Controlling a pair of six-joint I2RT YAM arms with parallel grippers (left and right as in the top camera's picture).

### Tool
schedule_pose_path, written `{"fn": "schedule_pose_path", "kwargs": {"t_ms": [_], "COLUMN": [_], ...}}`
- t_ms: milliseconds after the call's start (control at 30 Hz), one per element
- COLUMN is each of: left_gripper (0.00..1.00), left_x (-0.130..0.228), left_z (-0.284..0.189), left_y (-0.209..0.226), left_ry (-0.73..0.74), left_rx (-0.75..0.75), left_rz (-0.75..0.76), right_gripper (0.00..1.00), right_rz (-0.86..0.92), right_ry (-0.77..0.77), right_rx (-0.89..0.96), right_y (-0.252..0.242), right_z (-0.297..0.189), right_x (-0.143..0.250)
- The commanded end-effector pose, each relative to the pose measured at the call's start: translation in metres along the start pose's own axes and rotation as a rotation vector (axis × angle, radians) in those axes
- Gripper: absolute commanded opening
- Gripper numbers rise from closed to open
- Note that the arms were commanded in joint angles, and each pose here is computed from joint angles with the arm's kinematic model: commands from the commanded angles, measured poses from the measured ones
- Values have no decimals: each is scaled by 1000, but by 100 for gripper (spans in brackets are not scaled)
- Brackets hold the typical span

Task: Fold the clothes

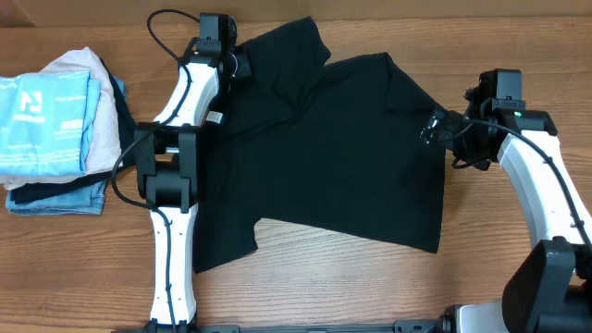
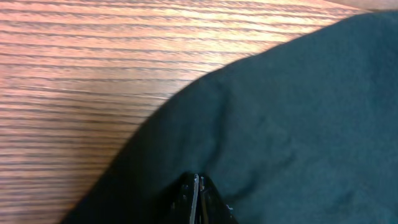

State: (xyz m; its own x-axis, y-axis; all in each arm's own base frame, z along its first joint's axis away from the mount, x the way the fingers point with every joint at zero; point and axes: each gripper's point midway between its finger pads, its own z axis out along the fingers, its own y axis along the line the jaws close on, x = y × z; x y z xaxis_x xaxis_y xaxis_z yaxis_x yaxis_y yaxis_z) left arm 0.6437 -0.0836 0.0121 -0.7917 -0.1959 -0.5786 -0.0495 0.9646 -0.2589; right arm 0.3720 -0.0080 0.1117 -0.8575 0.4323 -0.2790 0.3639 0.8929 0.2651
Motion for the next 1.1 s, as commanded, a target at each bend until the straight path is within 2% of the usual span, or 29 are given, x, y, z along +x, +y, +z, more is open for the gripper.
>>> {"fn": "schedule_pose_path", "kwargs": {"t_ms": [0, 267, 367, 467, 633, 733, 800, 867, 900, 967, 1067], "left_gripper": [4, 4, 4, 4, 4, 4, 6, 8, 4, 4, 4], "left_x": [11, 28, 39, 35, -16, -80, -104, -115, -111, -91, -45], "left_z": [9, 3, -4, -8, -40, -104, -143, -167, -175, -175, -178], "left_y": [40, 82, 106, 114, 97, 64, 44, 26, 13, -4, -7], "left_ry": [28, 112, 138, 127, 19, -119, -174, -192, -164, -68, 118], "left_rx": [-107, -181, -295, -314, -278, -208, -138, -69, -7, 74, 60], "left_rz": [-11, -68, -170, -229, -217, -206, -208, -198, -174, -149, -173], "right_gripper": [100, 100, 100, 100, 100, 100, 100, 100, 100, 100, 100], "right_rz": [-10, -10, -10, -10, -10, -35, -36, -36, -37, -46, -61], "right_ry": [-22, -22, -22, -22, -22, -37, -37, -37, -45, -101, -68], "right_rx": [0, 0, 0, 0, 0, 18, 20, 19, 16, -8, -168], "right_y": [3, 3, 3, 3, 3, 0, -1, 0, 1, 6, 35], "right_z": [-3, -3, -3, -3, -3, -3, -3, -3, -3, -4, -7], "right_x": [-7, -7, -7, -7, -7, -10, -10, -10, -12, -26, -21]}}
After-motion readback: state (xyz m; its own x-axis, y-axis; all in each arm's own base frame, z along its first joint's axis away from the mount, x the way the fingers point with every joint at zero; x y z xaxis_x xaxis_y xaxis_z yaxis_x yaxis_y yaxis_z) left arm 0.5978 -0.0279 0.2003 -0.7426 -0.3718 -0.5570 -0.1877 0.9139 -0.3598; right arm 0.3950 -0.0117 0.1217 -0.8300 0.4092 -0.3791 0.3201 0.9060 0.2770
